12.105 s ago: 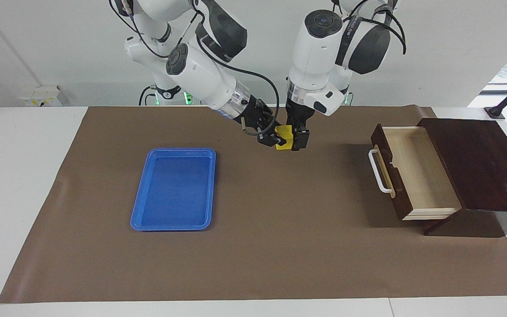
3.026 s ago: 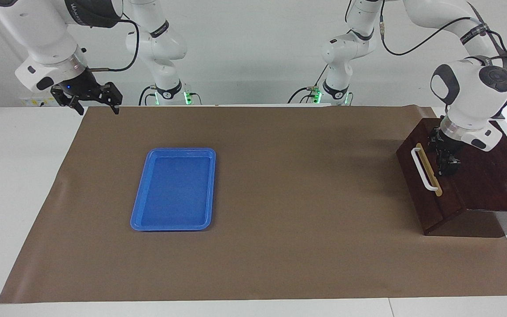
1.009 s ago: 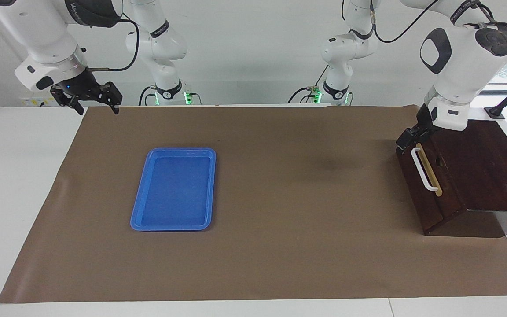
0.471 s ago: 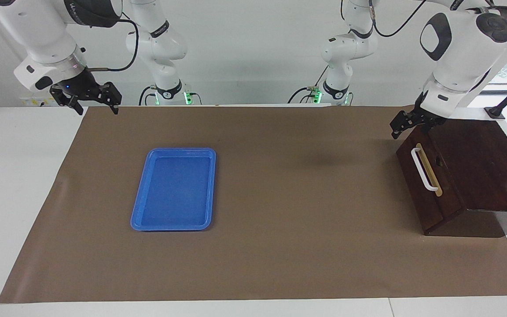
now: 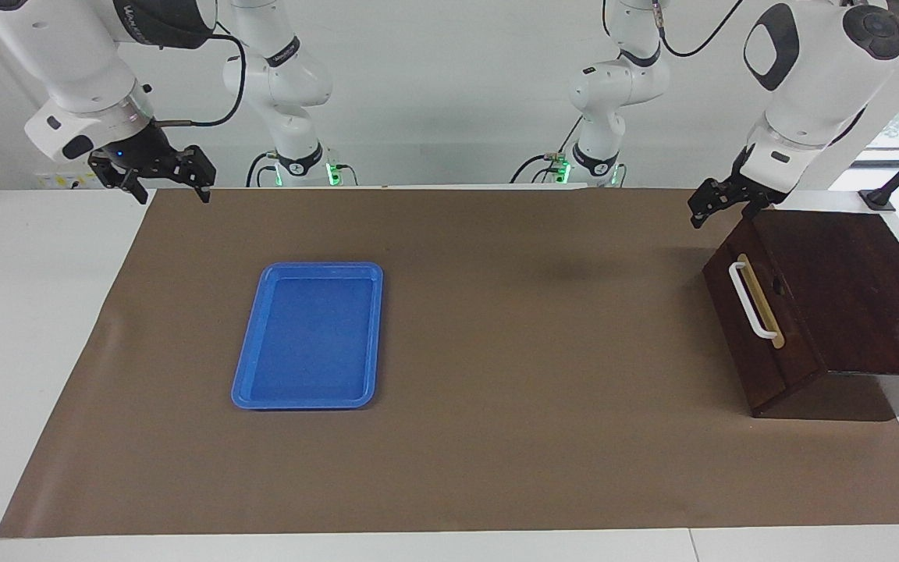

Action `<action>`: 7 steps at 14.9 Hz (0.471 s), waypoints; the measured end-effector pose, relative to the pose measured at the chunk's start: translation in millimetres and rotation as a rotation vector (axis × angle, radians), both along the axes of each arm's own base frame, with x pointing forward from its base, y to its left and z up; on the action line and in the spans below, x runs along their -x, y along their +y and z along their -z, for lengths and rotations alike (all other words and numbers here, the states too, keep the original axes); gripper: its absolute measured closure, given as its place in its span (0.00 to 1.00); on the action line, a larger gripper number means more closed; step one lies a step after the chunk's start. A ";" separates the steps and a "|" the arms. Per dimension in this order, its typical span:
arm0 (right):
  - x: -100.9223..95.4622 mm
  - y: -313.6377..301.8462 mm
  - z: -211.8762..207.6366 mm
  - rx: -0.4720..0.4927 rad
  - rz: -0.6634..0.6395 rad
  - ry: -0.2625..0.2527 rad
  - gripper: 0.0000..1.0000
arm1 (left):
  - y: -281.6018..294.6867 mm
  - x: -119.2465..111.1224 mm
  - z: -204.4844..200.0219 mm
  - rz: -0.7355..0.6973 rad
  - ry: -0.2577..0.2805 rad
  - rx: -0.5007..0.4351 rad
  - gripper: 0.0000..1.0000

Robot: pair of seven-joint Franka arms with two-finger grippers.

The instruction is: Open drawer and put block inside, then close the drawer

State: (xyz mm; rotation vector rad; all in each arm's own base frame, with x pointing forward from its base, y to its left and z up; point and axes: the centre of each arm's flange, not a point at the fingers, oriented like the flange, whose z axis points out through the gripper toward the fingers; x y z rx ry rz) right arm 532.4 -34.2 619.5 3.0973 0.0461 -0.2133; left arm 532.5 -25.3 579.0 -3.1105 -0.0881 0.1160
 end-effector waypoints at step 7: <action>-0.4 0.0 0.1 0.000 0.000 -0.003 0.00 | -0.4 -6.1 -4.3 0.001 -0.054 0.003 0.00</action>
